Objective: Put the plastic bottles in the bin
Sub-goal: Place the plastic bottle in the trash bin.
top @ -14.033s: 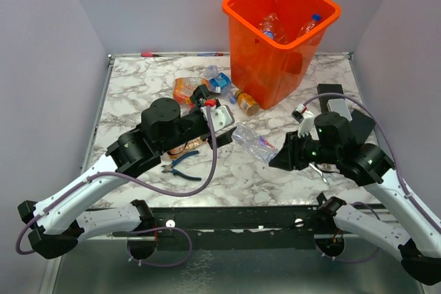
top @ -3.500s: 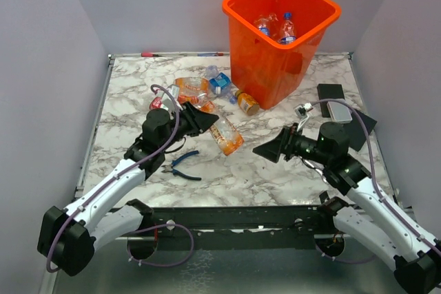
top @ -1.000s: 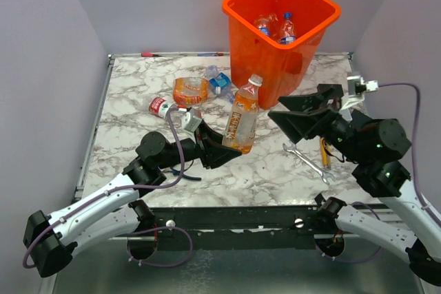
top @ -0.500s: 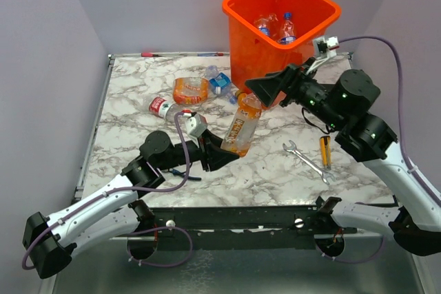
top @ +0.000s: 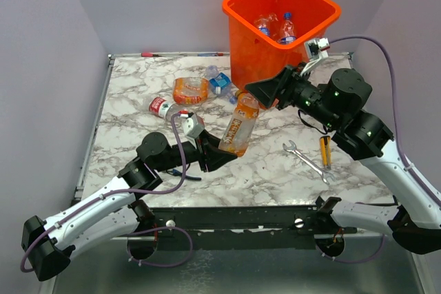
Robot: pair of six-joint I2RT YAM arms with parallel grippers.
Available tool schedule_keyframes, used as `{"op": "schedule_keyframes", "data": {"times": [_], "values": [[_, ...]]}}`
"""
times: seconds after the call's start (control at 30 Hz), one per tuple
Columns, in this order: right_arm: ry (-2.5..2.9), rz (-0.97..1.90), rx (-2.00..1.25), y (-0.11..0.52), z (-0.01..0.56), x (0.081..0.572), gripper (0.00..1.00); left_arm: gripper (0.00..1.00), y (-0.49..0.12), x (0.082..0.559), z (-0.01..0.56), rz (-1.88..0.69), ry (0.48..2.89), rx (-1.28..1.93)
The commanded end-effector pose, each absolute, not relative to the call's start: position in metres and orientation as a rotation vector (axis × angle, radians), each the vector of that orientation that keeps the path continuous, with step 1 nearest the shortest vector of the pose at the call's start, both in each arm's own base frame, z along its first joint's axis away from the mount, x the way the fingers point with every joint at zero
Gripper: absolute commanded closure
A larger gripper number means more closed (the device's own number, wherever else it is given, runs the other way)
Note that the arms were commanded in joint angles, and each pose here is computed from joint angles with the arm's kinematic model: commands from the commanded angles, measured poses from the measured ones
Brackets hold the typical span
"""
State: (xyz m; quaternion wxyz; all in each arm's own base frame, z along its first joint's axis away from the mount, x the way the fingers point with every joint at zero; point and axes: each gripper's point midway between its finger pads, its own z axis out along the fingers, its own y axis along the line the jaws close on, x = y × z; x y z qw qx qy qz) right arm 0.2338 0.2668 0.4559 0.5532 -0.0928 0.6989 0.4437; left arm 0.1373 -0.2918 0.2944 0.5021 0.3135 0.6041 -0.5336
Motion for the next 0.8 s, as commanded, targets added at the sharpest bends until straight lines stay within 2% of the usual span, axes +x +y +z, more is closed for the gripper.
{"op": "schedule_keyframes", "data": {"times": [0.0, 0.17, 0.23, 0.27, 0.3, 0.37, 0.4, 0.6, 0.77], "values": [[1.694, 1.134, -0.279, 0.280, 0.449, 0.220, 0.48, 0.89, -0.290, 0.139, 0.310, -1.262, 1.409, 0.748], [1.719, 1.167, -0.310, 0.288, 0.445, 0.218, 0.77, 0.88, -0.289, 0.142, 0.313, -1.252, 1.406, 0.737], [1.721, 1.169, -0.318, 0.289, 0.444, 0.217, 0.97, 0.81, -0.288, 0.143, 0.315, -1.245, 1.403, 0.724], [1.719, 1.162, -0.314, 0.288, 0.445, 0.218, 0.99, 0.71, -0.287, 0.144, 0.317, -1.240, 1.401, 0.713], [1.714, 1.151, -0.310, 0.286, 0.448, 0.219, 1.00, 0.52, -0.286, 0.146, 0.317, -1.232, 1.405, 0.698], [1.667, 1.093, -0.308, 0.276, 0.463, 0.222, 1.00, 0.07, -0.280, 0.152, 0.318, -1.205, 1.425, 0.645], [1.622, 1.058, -0.300, 0.268, 0.477, 0.223, 1.00, 0.02, -0.277, 0.156, 0.319, -1.187, 1.433, 0.617], [1.220, 0.815, -0.080, 0.191, 0.587, 0.233, 1.00, 0.01, -0.244, 0.176, 0.318, -1.035, 1.450, 0.437], [0.957, 0.594, 0.140, 0.139, 0.644, 0.251, 1.00, 0.01, -0.204, 0.188, 0.316, -0.919, 1.440, 0.235]]}}
